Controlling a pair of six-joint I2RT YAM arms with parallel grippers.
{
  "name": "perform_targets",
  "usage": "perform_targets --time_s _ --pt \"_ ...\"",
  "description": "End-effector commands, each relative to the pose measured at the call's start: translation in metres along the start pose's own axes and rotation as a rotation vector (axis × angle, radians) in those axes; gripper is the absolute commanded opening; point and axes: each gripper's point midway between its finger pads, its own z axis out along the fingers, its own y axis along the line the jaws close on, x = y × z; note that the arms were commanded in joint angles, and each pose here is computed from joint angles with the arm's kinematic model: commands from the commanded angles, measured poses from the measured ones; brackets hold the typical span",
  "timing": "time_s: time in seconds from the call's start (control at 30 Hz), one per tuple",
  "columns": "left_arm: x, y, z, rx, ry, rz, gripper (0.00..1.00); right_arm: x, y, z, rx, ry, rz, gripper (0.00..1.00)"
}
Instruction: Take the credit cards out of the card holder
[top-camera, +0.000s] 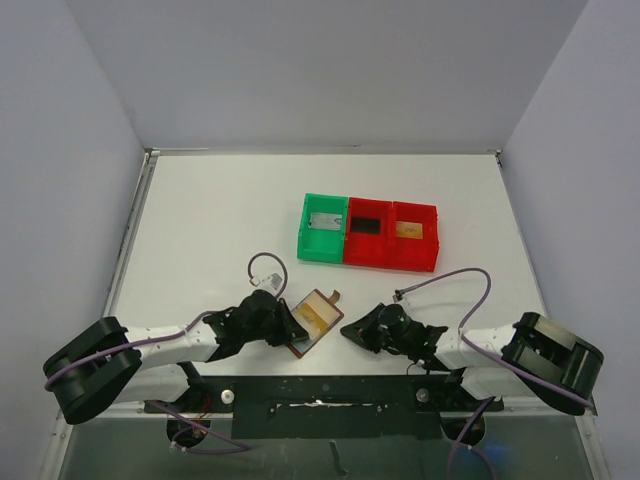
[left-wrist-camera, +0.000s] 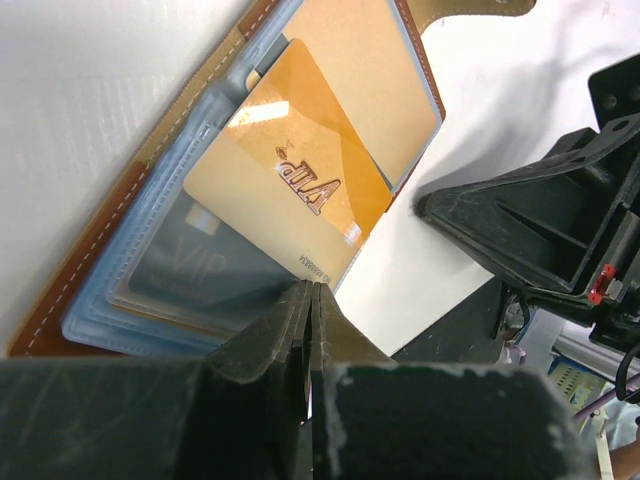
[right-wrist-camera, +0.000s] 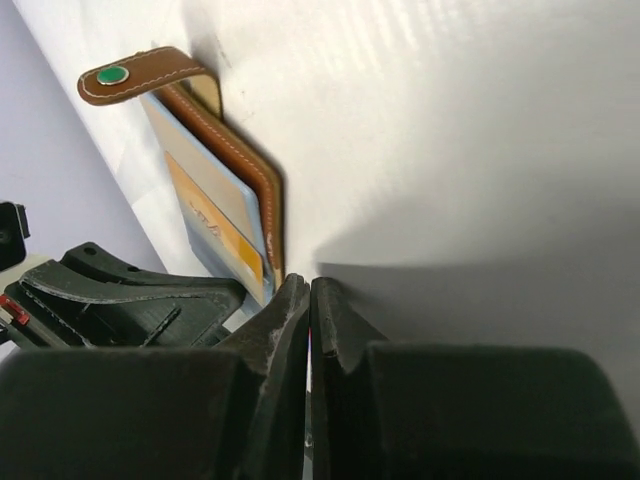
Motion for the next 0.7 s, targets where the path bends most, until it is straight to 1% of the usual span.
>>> perform_targets --time_s 0.0,0.07,0.17,0.23,0.27,0.33,0.43,0.5,0.53,0.6,0.67 --pt "0.017 0.049 -0.006 -0.159 0.037 0.023 0.0 -0.015 -0.008 -0.007 0.018 -0.08 -0.023 0.02" --pt "0.017 0.048 -0.006 -0.149 0.038 0.026 0.0 -0.014 0.008 -0.007 -0.015 -0.075 -0.068 0.12" --pt "0.017 0.046 -0.006 -0.141 0.04 0.031 0.0 -0.012 0.039 -0.007 -0.056 -0.071 -0.197 0.25" --pt "0.017 0.045 -0.006 -0.141 0.041 0.038 0.0 -0.013 0.048 -0.007 -0.008 -0.081 -0.305 0.33" --pt "0.016 0.045 -0.007 -0.143 0.042 0.042 0.0 -0.017 0.051 -0.007 0.019 -0.096 -0.349 0.39" --pt "0.015 0.042 -0.009 -0.138 0.036 0.044 0.0 -0.019 0.066 -0.009 0.019 -0.103 -0.45 0.5" --pt "0.006 0.027 -0.014 -0.102 0.006 0.053 0.01 -0.021 0.07 -0.007 0.059 -0.079 -0.519 0.53" --pt "-0.004 0.015 -0.02 -0.083 -0.024 0.072 0.09 -0.017 0.069 -0.005 0.085 -0.047 -0.522 0.54" --pt "-0.009 0.011 -0.024 -0.088 -0.034 0.086 0.14 -0.014 0.069 -0.004 0.087 -0.029 -0.517 0.55" --pt "-0.024 0.0 -0.034 -0.079 -0.075 0.117 0.29 -0.005 0.066 -0.003 0.076 0.006 -0.495 0.55" --pt "-0.045 -0.007 -0.041 -0.07 -0.118 0.134 0.37 0.001 0.067 -0.003 0.048 0.025 -0.466 0.56"
